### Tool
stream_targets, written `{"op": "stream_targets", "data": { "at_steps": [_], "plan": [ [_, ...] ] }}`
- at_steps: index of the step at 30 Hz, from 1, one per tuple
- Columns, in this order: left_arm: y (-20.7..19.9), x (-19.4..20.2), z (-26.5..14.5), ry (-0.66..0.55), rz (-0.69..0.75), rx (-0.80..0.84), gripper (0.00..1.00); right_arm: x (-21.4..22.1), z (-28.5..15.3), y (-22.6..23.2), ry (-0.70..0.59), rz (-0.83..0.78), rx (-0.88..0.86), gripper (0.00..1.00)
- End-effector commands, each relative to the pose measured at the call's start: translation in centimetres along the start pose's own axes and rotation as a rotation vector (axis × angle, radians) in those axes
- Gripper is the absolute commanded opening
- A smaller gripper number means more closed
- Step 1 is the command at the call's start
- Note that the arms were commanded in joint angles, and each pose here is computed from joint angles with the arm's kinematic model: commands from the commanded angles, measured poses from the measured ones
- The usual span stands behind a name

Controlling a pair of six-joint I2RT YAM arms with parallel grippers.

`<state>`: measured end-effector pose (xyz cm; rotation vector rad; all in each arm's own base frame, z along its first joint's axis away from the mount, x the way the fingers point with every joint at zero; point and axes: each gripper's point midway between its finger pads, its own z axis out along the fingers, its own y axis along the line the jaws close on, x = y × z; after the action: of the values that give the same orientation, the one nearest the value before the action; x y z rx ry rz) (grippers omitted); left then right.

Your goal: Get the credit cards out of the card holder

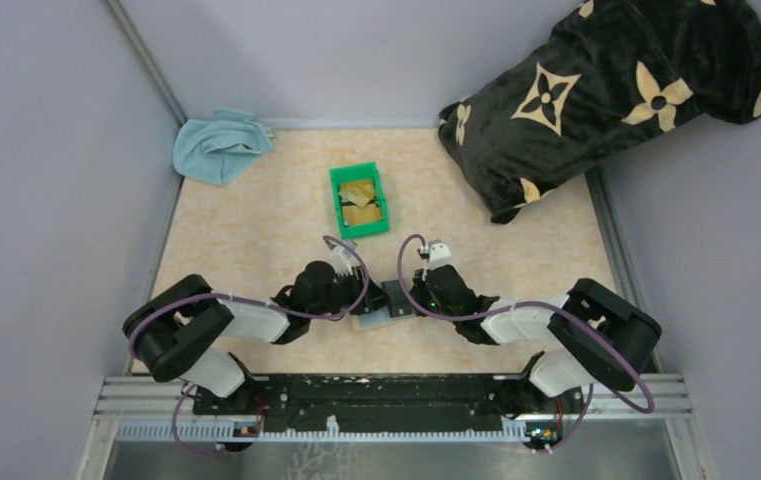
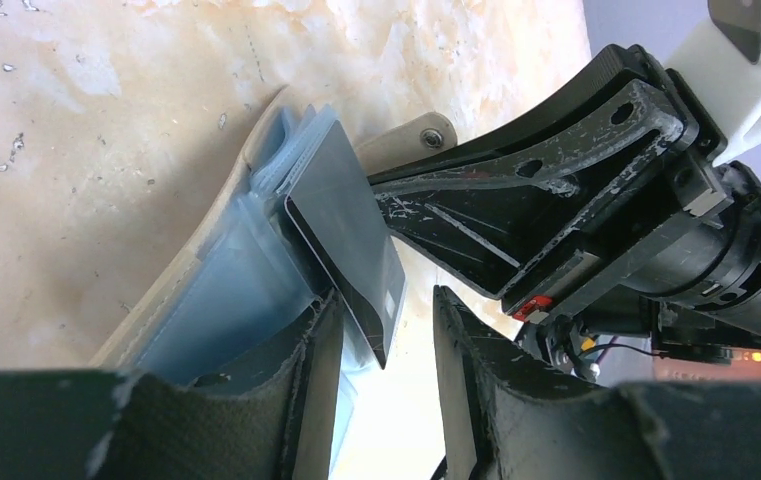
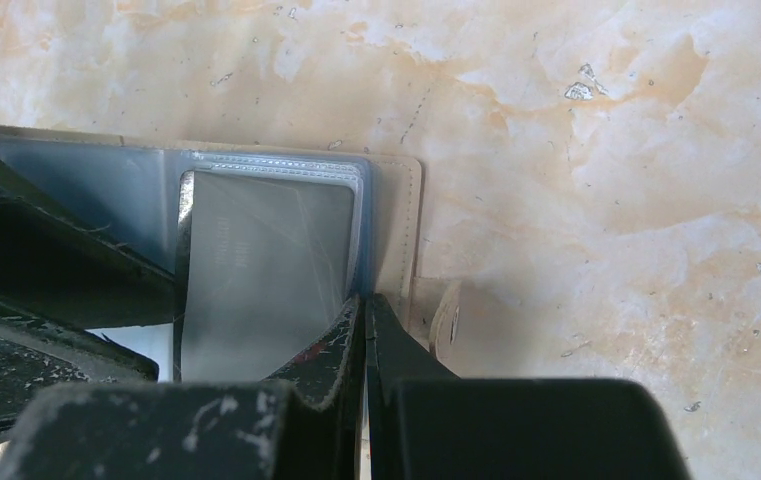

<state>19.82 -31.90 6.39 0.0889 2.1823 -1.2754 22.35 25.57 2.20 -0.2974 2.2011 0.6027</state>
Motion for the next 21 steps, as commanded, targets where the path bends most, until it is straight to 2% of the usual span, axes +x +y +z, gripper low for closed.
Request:
{"op": "stream_targets", "data": {
  "at_steps": [1,11,19,21],
  "plan": [
    [-2.7,-1.3,0.0,-0.054,0.009,0.100,0.44,5.4,-1.0,-0.1,0.187,-0.011,-0.031,0.00],
    [-2.7,-1.0,0.7,-0.061,-0.038,0.141,0.41,5.8,-1.2,0.1,0.196,-0.010,-0.037,0.00],
    [-1.3,0.6,1.9,0.003,-0.081,0.112,0.40,5.6,-1.3,0.1,0.189,-0.011,-0.033,0.00],
    [-0.8,1.1,2.0,0.014,-0.090,0.100,0.36,5.7,-1.3,0.0,0.190,-0.011,-0.032,0.00]
  ]
}}
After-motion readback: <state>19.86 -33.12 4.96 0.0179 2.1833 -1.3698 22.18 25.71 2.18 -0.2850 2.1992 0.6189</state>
